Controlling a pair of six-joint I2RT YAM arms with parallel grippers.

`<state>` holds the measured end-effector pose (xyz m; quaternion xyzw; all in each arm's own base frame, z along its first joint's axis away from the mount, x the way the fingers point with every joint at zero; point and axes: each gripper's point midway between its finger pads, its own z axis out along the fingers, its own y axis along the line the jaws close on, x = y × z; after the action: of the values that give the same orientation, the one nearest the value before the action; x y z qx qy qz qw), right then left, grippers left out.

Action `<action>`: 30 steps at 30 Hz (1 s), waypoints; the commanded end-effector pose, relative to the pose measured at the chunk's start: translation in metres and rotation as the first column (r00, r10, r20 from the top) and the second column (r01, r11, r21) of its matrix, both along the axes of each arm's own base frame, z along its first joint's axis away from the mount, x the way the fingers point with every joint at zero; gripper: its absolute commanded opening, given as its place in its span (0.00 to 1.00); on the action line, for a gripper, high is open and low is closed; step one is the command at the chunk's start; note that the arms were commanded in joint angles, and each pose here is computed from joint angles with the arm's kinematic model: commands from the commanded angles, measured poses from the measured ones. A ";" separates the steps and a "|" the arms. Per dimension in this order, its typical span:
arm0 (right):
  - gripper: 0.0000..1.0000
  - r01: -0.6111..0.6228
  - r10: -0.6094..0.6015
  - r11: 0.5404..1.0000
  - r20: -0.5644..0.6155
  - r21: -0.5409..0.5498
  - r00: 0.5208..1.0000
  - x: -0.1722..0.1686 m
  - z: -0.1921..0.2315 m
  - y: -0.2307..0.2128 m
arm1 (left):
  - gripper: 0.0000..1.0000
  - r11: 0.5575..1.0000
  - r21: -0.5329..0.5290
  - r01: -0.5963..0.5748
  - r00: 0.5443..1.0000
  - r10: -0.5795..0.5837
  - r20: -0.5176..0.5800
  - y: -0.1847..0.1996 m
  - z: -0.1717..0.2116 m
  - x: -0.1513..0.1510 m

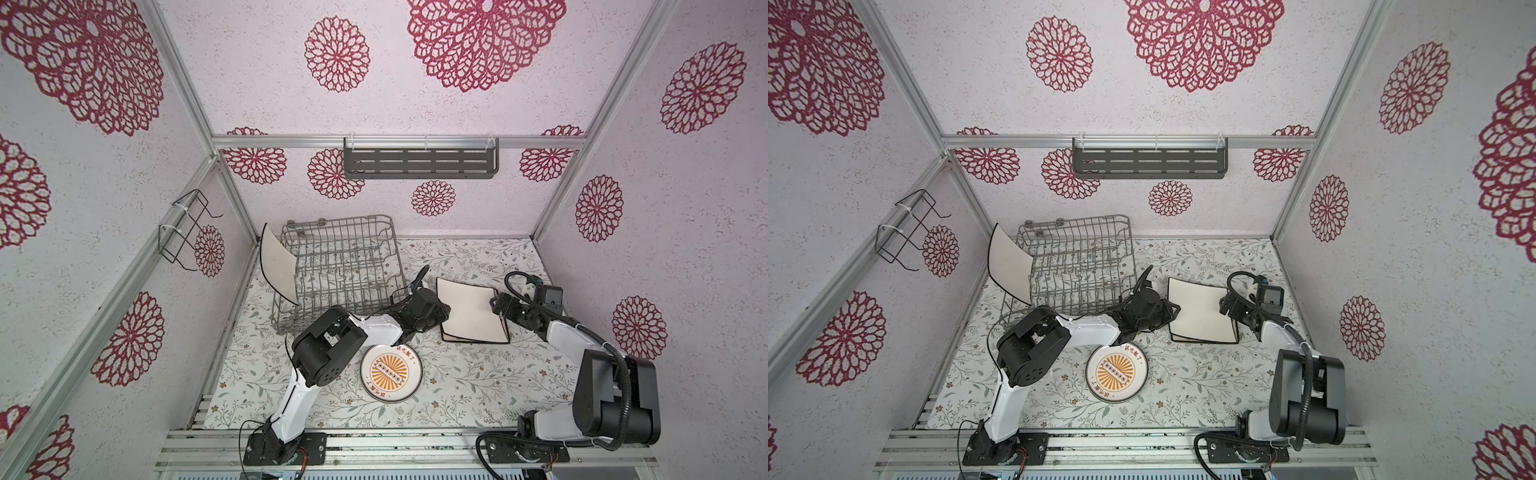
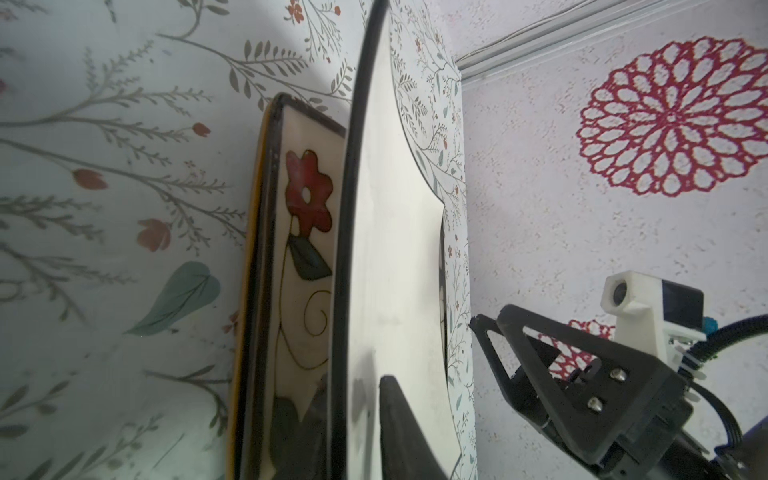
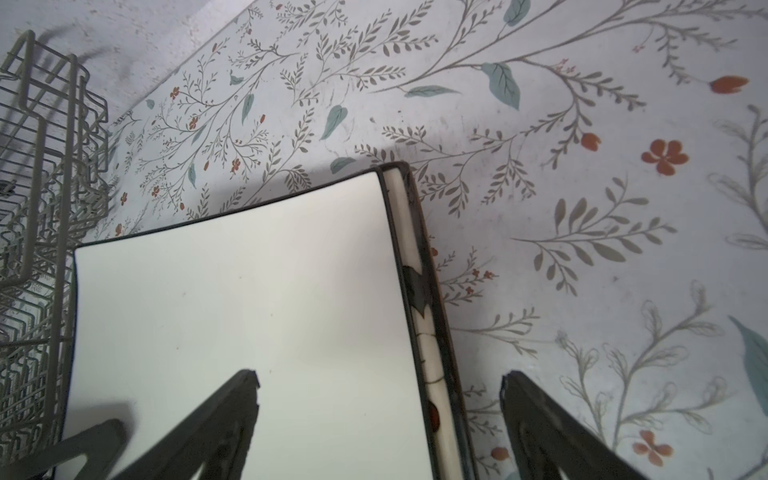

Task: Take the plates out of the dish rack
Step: 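Lower the cream plate onto the flowered plate while the right gripper steadies it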

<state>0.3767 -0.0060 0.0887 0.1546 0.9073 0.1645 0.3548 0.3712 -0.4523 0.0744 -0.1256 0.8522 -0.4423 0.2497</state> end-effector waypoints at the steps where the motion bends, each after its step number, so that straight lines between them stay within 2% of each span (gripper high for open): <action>1: 0.94 -0.029 0.029 1.000 0.048 -0.006 0.998 0.013 0.012 0.001 | 0.23 0.999 -0.033 0.019 0.998 -0.016 0.068 -0.011 0.025 0.011; 19: 0.93 -0.031 0.031 0.999 0.019 -0.019 0.999 0.015 -0.002 -0.002 | 0.26 0.982 0.164 0.091 0.994 -0.100 0.045 -0.011 -0.004 0.010; 30: 0.93 -0.037 0.038 0.999 0.013 -0.011 0.999 0.018 -0.007 0.000 | 0.28 0.970 0.213 0.116 0.992 -0.124 0.021 -0.011 -0.017 0.007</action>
<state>0.3812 -0.0054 0.0679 0.1492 0.9155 0.1642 0.3357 0.3769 -0.4571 0.0567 -0.0592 0.8950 -0.3688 0.2437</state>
